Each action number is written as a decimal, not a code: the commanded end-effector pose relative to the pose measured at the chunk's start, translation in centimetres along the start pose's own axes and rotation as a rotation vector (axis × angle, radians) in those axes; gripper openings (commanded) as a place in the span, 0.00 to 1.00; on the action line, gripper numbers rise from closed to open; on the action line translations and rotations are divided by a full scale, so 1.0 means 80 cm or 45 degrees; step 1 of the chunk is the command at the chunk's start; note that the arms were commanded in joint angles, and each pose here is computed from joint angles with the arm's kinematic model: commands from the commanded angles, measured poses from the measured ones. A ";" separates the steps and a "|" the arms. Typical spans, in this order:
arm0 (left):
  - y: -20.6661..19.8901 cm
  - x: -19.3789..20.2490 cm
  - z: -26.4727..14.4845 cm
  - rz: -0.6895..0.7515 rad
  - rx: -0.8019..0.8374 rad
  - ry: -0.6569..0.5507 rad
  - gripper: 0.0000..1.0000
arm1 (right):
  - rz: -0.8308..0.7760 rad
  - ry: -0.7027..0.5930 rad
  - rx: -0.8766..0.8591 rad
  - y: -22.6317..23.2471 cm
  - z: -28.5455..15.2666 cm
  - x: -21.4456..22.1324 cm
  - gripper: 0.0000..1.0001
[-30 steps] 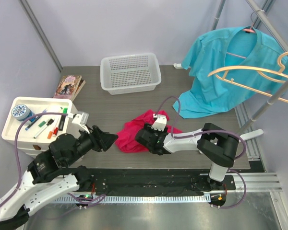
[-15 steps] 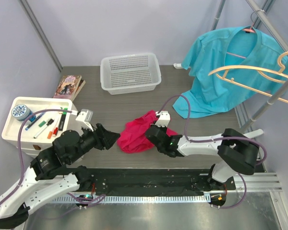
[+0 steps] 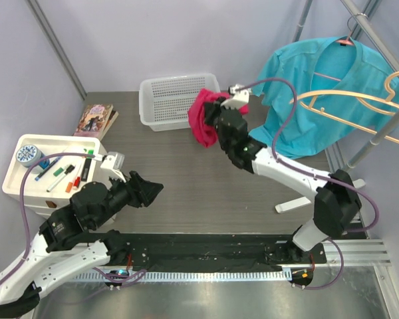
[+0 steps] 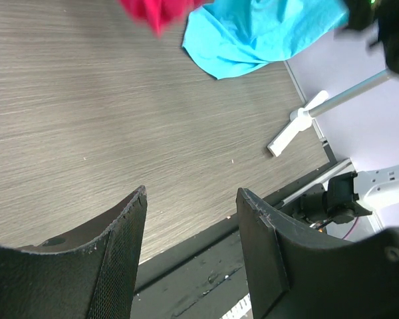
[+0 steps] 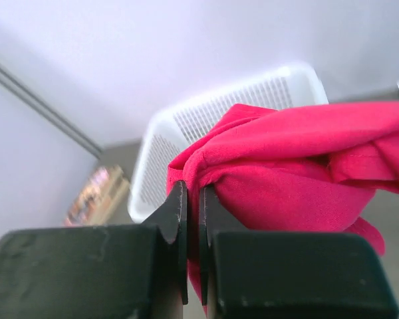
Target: Remove the t-shirt from the hanger
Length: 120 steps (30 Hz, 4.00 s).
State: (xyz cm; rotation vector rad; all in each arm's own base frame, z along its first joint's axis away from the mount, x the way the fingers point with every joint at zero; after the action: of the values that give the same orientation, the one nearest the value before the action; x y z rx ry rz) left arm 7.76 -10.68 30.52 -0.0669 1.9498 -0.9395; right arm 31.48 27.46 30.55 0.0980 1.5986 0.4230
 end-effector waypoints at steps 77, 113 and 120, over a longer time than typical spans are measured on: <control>-0.036 0.040 0.063 -0.338 0.189 0.231 0.54 | 0.090 -0.666 1.454 -0.112 0.103 -0.270 0.90; -0.046 0.059 0.103 -0.330 0.214 0.349 0.53 | 0.047 -0.676 1.330 -0.252 0.099 -0.341 0.57; -0.043 0.058 0.097 -0.346 0.222 0.328 0.53 | 0.098 -0.671 1.259 -0.251 0.087 -0.351 0.30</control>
State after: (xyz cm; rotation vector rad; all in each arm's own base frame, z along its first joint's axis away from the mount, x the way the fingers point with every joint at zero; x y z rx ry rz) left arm 10.16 -19.58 26.03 -0.1200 2.1915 -1.2804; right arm 46.78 1.76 47.59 0.9209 1.2023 -0.4745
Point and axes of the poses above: each gripper's point midway between its finger pads, its own z axis out along the fingers, its own y axis along the line the jaws close on, x = y × z, the point moved 9 cm from there along -z, back along the fingers, and after that the axes turned 8 degrees about -z, right-handed, at the moved point
